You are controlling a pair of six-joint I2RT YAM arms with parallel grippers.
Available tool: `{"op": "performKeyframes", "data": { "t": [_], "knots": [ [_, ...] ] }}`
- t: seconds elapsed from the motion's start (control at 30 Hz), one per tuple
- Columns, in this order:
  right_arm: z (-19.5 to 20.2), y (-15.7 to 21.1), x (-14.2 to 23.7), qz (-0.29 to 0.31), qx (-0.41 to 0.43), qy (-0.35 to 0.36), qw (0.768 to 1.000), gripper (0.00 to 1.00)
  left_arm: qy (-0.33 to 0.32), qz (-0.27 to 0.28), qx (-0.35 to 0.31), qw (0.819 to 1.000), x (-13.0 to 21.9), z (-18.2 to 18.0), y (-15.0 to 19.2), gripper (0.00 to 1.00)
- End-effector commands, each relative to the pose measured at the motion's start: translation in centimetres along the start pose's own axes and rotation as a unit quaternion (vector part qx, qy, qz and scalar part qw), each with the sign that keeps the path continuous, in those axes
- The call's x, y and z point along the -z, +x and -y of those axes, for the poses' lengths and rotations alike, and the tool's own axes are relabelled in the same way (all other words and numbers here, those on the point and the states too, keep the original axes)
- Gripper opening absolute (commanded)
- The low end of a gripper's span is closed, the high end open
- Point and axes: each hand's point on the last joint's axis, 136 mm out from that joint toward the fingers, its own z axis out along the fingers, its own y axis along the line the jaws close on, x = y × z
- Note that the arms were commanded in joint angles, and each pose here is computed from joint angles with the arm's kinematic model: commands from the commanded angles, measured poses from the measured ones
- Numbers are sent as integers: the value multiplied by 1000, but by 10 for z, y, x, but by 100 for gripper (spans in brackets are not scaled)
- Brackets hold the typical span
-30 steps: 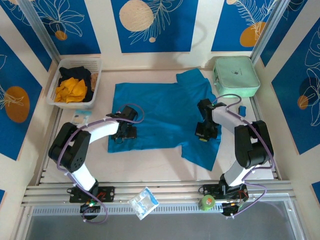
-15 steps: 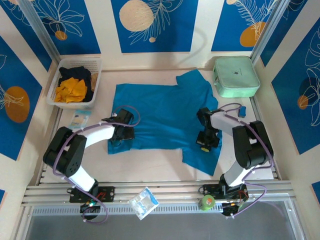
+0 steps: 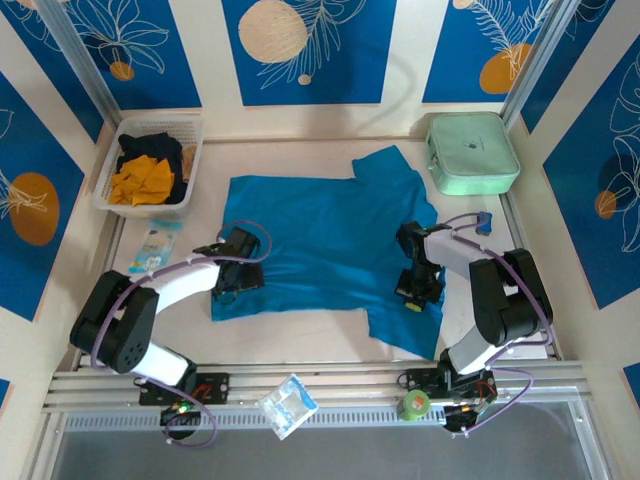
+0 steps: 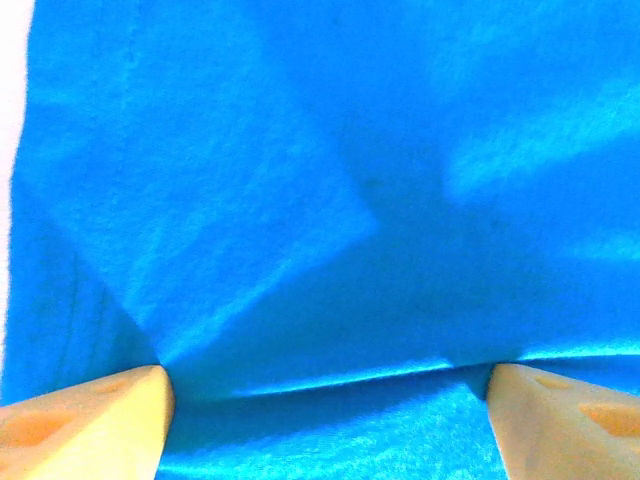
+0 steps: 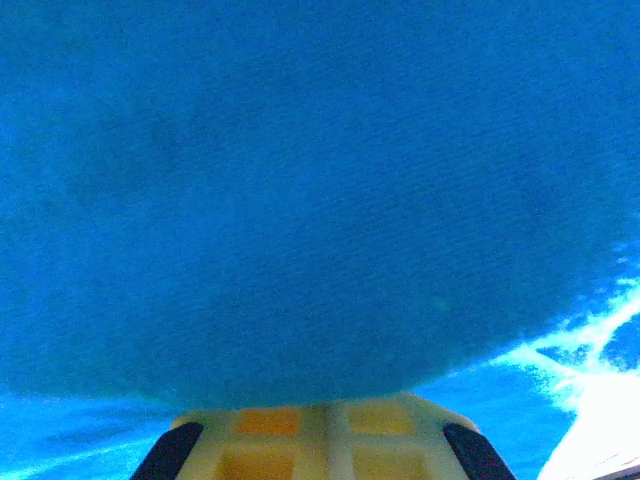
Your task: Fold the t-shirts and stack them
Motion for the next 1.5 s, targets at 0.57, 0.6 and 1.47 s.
{"op": "performKeyframes", "data": {
  "t": [0.57, 0.6, 1.47],
  "knots": [
    [-6, -17, 10, 38, 24, 49, 998, 1, 0, -83, -12, 996, -3, 0, 27, 78],
    [-7, -21, 8, 37, 24, 50, 998, 0, -6, -84, -11, 996, -9, 0, 26, 77],
    [-53, -124, 30, 93, 36, -8, 995, 0, -104, -41, -32, 993, -39, -5, -77, 68]
  ]
}}
